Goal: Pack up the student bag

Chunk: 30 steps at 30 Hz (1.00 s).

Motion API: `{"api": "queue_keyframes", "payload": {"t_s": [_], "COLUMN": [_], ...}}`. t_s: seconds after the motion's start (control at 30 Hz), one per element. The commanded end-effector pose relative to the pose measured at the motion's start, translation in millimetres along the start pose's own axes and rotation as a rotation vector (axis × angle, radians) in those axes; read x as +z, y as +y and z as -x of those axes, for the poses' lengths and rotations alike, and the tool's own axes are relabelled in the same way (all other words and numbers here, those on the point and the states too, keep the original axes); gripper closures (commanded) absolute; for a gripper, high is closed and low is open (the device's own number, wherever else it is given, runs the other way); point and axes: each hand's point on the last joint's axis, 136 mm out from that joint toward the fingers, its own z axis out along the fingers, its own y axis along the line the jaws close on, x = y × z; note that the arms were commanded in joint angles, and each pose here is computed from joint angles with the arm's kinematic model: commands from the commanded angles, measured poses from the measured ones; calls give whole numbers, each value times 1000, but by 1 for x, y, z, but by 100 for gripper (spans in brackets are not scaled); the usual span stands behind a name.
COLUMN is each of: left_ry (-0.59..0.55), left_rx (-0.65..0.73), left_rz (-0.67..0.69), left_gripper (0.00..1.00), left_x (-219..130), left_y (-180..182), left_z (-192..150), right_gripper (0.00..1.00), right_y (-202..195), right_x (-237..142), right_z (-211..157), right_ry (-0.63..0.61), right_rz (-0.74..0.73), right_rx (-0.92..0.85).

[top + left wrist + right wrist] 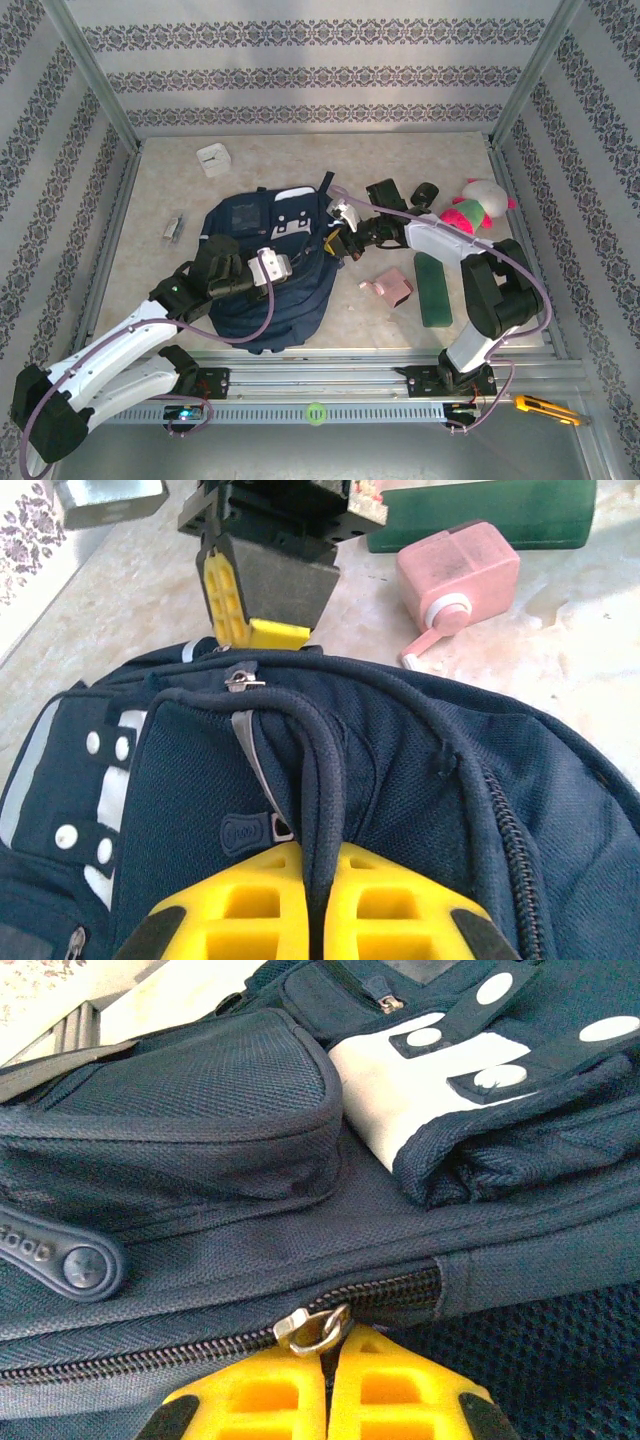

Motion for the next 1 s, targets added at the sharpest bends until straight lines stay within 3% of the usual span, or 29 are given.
{"api": "queue_keyframes", "payload": {"t_s": [0.0, 0.2, 0.53, 0.7, 0.87, 0.97], "left_ry": [-21, 0, 38, 0, -72, -77], "left_rx": [-50, -122, -158, -177, -193, -189], "left_rz": [206, 314, 349, 303, 253, 232], "left_gripper": [100, 100, 100, 100, 100, 100], "left_x": [-4, 0, 9, 18, 21, 22], "left_y": [47, 64, 71, 66, 57, 54], "left_z": [19, 18, 8, 18, 29, 29], "right_gripper": [100, 100, 100, 100, 100, 95], "right_y": [36, 55, 90, 111, 102, 100], "right_x": [-12, -16, -3, -3, 2, 6], "right_z": [23, 16, -5, -2, -6, -7], "right_ry": [-83, -71, -21, -37, -62, -76], "right_rz": [81, 96, 163, 192, 165, 176], "right_rx": [-62, -49, -11, -21, 29, 52]}}
